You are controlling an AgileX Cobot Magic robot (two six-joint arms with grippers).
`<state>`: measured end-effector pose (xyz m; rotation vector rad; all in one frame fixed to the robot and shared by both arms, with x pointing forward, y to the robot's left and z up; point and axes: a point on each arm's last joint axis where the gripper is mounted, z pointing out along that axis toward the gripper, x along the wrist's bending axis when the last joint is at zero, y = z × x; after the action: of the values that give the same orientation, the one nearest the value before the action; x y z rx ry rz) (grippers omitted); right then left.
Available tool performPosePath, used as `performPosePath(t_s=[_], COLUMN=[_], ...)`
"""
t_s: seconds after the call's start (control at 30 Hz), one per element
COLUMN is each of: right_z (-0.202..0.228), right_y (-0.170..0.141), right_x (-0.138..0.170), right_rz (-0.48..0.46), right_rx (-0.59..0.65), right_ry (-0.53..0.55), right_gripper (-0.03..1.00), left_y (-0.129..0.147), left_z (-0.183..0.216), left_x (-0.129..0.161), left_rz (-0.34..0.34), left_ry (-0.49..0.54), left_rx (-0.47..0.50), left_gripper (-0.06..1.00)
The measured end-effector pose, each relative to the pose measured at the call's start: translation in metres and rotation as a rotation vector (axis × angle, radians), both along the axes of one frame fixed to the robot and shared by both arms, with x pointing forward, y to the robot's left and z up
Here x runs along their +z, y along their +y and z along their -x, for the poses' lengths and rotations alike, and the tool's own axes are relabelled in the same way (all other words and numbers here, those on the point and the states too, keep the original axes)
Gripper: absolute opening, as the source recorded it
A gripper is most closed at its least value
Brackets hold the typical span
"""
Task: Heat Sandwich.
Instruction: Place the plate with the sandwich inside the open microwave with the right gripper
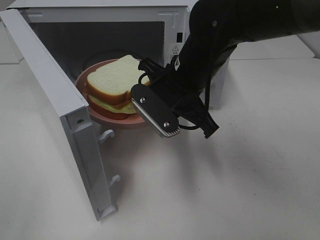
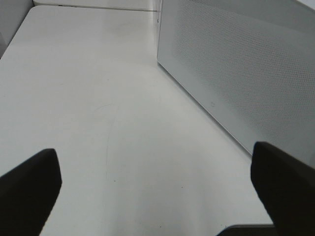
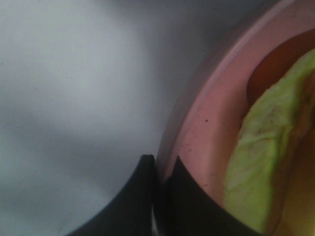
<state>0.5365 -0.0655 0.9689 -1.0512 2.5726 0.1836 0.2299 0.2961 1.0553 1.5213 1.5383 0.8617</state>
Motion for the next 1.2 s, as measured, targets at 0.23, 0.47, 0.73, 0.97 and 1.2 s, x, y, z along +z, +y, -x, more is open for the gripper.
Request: performPosePath(t_s=[0.23, 0.47, 0.73, 0.97, 1.2], right_z=[-0.007, -0.019, -0.035, -0.048, -0.063], right_y=[0.012, 0.028, 0.04, 0.046, 0.054], right_x=[0.003, -0.001, -0.003, -0.006, -0.007], right_rz=[0.009, 0.013, 0.011, 0.027, 0.019], right_rx=[0.012, 0.017, -0.022, -0.08, -0.17], right_ry=[0.023, 0.04, 0.05, 0.043, 0.021], right_gripper=[0.03, 0.03, 0.03, 0.03, 0.05], left_y=[0.0, 0.0, 0.0, 0.0, 0.0], left_z=[0.0, 0.0, 0.0, 0.0, 0.0], left_x=[0.0, 0.0, 0.0, 0.0, 0.0], left_rz=[0.0, 0.0, 0.0, 0.0, 0.0], left_ry=[0.0, 0.0, 0.0, 0.0, 0.0], left_rx=[0.0, 0.0, 0.0, 0.0, 0.0], left_gripper=[0.97, 0.97, 0.97, 0.97, 0.97])
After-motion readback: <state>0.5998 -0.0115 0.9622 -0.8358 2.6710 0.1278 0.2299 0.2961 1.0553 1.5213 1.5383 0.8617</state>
